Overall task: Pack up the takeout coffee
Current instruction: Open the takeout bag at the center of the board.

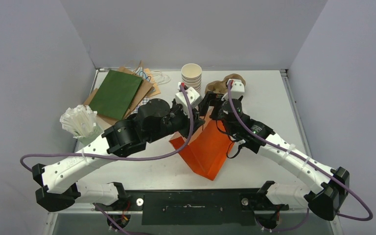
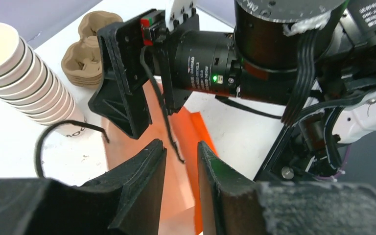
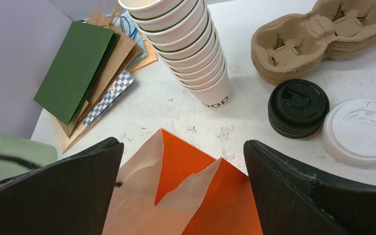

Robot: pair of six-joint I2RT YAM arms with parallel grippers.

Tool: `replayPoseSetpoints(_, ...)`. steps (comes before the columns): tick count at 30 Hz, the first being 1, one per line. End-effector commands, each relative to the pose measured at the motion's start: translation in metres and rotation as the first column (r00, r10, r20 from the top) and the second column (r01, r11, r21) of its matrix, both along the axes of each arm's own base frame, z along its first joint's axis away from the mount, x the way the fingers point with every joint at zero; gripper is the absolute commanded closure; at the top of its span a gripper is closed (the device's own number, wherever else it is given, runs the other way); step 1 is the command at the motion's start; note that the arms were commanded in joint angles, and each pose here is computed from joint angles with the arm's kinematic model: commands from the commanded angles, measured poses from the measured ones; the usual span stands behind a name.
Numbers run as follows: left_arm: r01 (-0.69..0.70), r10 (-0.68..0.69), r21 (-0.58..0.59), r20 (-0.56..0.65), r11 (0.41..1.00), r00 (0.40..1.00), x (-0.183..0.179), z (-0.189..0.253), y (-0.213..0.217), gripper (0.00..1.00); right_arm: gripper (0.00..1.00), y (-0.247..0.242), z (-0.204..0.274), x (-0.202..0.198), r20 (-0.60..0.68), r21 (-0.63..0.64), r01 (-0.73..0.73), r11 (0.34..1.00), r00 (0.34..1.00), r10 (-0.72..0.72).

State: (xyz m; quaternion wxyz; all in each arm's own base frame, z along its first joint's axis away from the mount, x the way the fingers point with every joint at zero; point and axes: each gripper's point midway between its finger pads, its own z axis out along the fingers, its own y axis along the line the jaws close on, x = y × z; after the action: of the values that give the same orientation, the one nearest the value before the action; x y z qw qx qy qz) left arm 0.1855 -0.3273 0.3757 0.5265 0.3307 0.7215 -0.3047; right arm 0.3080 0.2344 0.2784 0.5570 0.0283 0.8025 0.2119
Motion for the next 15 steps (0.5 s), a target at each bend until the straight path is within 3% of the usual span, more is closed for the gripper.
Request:
replayPoseSetpoints(1,-0.034,0.041,-0.149,0.048,0.988,0.998,0.006,0.041,-0.007,0.71,0.0,0.005,0.031,0.004,0.065,0.073,0.013,0.997,0.998,-0.017)
replayPoseSetpoints(15,-0.126,0.132,-0.079,0.085,0.989,0.988,0.03,0.024,-0.01,0.53,0.0,0.009,0.034,0.002,0.077,0.077,-0.005,0.997,0.997,-0.001)
